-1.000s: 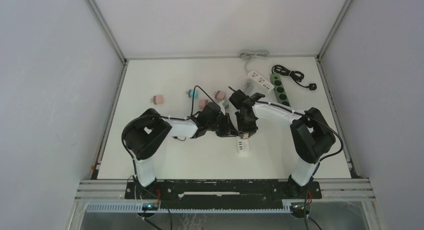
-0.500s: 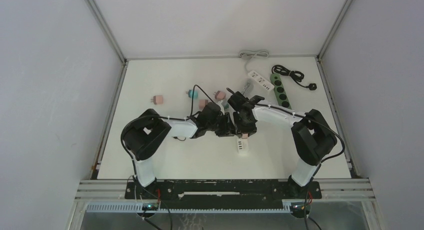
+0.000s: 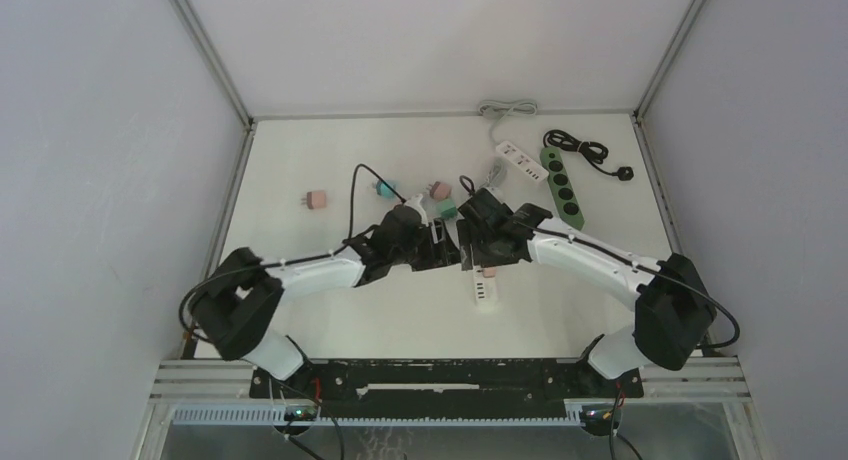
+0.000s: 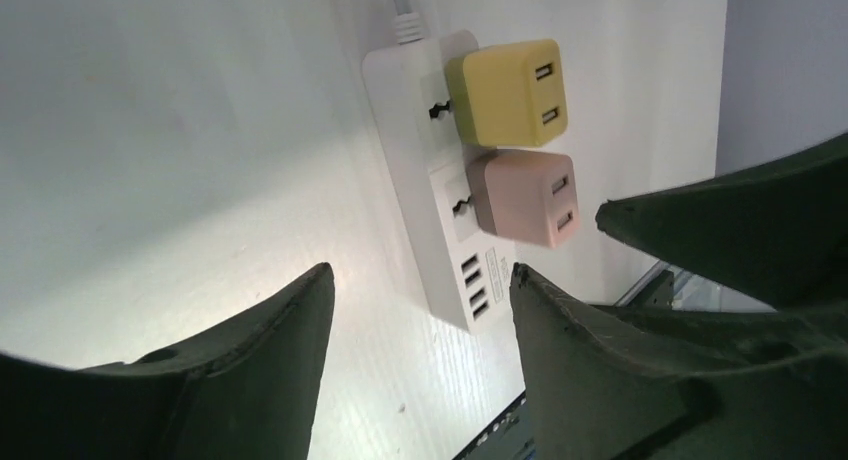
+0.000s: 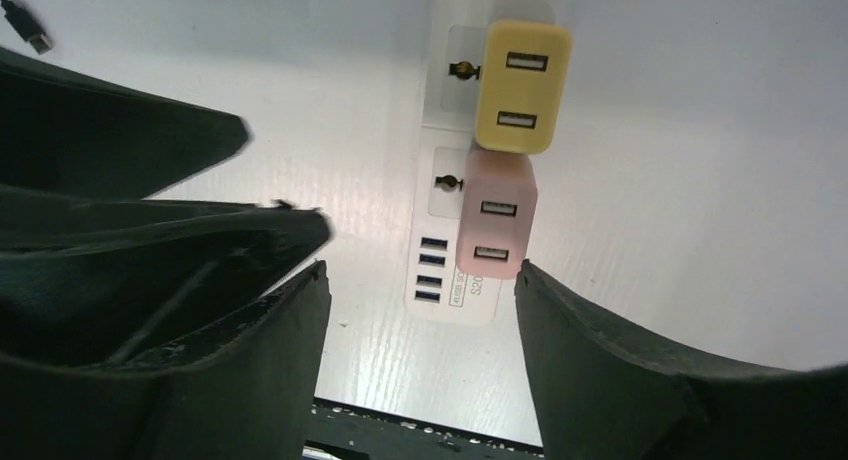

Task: Insert the plug
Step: Insert the plug into the socket, then move the socket to the center of the board.

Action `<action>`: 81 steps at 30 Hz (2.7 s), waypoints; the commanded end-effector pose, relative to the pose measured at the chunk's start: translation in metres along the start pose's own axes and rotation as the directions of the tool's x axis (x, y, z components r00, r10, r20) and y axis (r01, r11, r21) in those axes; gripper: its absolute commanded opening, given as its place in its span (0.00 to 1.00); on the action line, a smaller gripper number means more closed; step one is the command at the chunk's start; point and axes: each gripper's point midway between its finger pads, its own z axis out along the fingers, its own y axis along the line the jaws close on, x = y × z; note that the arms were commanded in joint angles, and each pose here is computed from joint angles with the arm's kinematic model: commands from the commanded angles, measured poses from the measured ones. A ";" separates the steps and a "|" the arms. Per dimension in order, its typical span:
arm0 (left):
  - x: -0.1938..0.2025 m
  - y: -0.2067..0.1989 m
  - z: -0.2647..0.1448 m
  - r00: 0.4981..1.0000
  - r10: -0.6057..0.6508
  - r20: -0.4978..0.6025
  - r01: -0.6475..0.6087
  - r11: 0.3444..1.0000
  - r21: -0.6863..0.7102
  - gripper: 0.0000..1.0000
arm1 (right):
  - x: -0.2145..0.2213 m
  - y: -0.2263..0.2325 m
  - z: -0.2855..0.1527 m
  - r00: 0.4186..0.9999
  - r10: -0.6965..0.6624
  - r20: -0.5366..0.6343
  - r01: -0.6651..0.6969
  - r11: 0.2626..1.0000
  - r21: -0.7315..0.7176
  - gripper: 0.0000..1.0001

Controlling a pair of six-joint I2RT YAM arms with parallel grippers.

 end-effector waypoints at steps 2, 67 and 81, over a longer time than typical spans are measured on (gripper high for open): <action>-0.023 0.017 -0.058 0.984 0.103 0.145 -0.082 0.986 -0.148 0.74 | -0.004 0.003 -0.011 0.994 0.027 0.110 -0.029 0.999 0.017 0.77; -0.128 0.089 -0.334 0.661 0.523 0.538 -0.018 0.729 -0.685 1.00 | -0.208 -0.031 0.121 0.937 -0.235 0.258 0.219 0.972 0.087 0.51; -0.127 0.091 -0.329 0.673 0.523 0.523 -0.029 0.725 -0.688 1.00 | -0.268 -0.037 0.159 0.918 -0.279 0.281 0.256 0.960 0.117 0.67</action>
